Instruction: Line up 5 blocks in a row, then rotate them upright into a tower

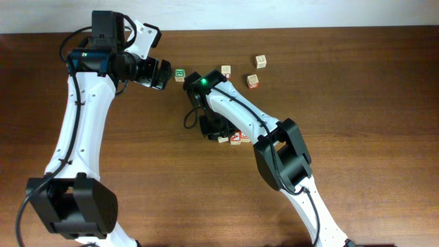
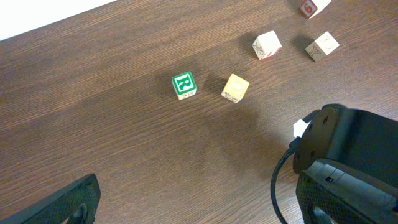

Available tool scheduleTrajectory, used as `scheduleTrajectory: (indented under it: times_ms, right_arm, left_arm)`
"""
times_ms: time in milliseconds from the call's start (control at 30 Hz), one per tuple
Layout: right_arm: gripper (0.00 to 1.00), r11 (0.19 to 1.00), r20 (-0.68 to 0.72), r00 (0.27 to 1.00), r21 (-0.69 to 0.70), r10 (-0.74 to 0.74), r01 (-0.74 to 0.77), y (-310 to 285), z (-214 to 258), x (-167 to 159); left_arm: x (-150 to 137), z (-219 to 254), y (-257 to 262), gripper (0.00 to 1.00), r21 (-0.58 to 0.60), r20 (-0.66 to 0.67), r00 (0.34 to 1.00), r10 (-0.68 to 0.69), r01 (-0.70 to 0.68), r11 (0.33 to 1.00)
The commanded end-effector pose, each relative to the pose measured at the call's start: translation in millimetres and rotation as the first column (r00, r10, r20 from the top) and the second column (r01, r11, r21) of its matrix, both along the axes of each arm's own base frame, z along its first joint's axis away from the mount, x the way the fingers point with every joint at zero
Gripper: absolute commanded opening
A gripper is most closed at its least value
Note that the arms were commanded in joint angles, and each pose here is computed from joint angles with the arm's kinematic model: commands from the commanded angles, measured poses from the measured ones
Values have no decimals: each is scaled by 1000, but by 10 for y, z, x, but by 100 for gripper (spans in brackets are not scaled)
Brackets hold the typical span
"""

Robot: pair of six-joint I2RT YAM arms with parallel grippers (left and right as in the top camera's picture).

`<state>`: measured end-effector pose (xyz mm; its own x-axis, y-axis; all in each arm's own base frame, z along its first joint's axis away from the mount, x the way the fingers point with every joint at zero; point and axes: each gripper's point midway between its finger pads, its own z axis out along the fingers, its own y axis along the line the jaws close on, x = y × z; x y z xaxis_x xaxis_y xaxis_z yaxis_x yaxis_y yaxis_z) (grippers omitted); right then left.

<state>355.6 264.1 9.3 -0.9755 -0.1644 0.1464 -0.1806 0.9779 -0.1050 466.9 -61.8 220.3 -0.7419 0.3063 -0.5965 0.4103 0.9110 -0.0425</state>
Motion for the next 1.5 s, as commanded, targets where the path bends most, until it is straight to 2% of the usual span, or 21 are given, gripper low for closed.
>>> scheduleTrajectory:
  times_ms: [0, 100, 133, 167, 333, 433, 567, 600, 667, 733, 800, 900, 967, 1033, 1067, 1167, 1200, 1300, 1333, 1400, 1467]
  right_arm:
    - [35, 998, 7, 999, -46, -52, 52, -174, -9, 51]
    - [36, 998, -13, 998, -25, -65, 64, -151, -10, 26]
    - [46, 998, -19, 998, -18, -64, 64, -131, -11, 11]
    - [50, 998, -32, 997, -2, -68, 68, -102, -11, -9]
    - [51, 997, -55, 996, 34, -73, 75, -44, 9, -38]
    - [51, 992, -17, 996, 79, -93, 94, -19, 237, 115]
    - [55, 968, 146, 975, 212, -168, 136, -172, 1215, 547]
    - [55, 948, 186, 975, 311, -122, 60, -118, 1479, 629]
    - [54, 892, 268, 946, 450, -181, 43, -184, 2053, 724]
    - [50, 868, 359, 905, 496, -228, 22, -413, 2584, 699]
    - [47, 848, 498, 830, 527, -251, -60, -726, 3317, 500]
    - [45, 863, 605, 751, 497, -265, -95, -997, 3815, 180]
    - [40, 874, 563, 789, 482, -248, -69, -1029, 3723, -39]
    - [38, 891, 465, 843, 452, -270, 36, -1089, 3409, -209]
    - [36, 903, 448, 848, 423, -284, 79, -1109, 3272, -237]
    - [36, 896, 483, 842, 445, -239, -1, -709, 2992, -241]
    - [37, 888, 501, 830, 461, -246, -15, -508, 2766, -239]
    - [36, 861, 480, 833, 509, -276, -9, -242, 2009, -95]
    - [32, 841, 481, 831, 540, -280, -29, -130, 1744, -13]
    - [27, 804, 477, 831, 591, -287, -62, 68, 1382, 124]
    - [27, 803, 472, 833, 593, -289, -57, 168, 1119, 267]
  left_arm:
    - [31, 22, -18, 99, -16, 3, 1000, -1, 1, 1000]
    - [31, 22, -18, 99, -16, 3, 1000, -1, 1, 1000]
    - [32, 23, -16, 99, -16, 3, 1000, -1, 1, 1000]
    - [31, 22, -16, 99, -16, 3, 1000, -1, 1, 1000]
    - [32, 23, -16, 99, -16, 3, 1000, -1, 1, 1000]
    - [32, 23, -16, 99, -16, 3, 1000, -1, 1, 1000]
    - [31, 23, -18, 99, -16, 3, 1000, -1, 1, 1000]
    - [31, 23, -18, 99, -16, 3, 1000, -1, 1, 1000]
    - [31, 22, -18, 99, -16, 3, 1000, -1, 1, 1000]
    - [31, 23, -18, 99, -16, 3, 1000, -1, 1, 1000]
    - [32, 23, -16, 99, -16, 3, 1000, -1, 1, 1000]
    - [31, 23, -18, 99, -16, 3, 1000, -1, 1, 1000]
    - [31, 23, -18, 99, -16, 3, 1000, -1, 1, 1000]
    - [32, 23, -16, 99, -16, 3, 1000, -1, 1, 1000]
    - [32, 23, -16, 99, -16, 3, 1000, -1, 1, 1000]
    - [32, 23, -16, 99, -16, 3, 1000, -1, 1, 1000]
    - [31, 23, -18, 99, -16, 3, 1000, -1, 1, 1000]
    - [31, 22, -16, 99, -16, 3, 1000, -1, 1, 1000]
    - [32, 23, -16, 99, -16, 3, 1000, -1, 1, 1000]
    - [31, 22, -16, 99, -16, 3, 1000, -1, 1, 1000]
    - [32, 23, -16, 99, -16, 3, 1000, -1, 1, 1000]
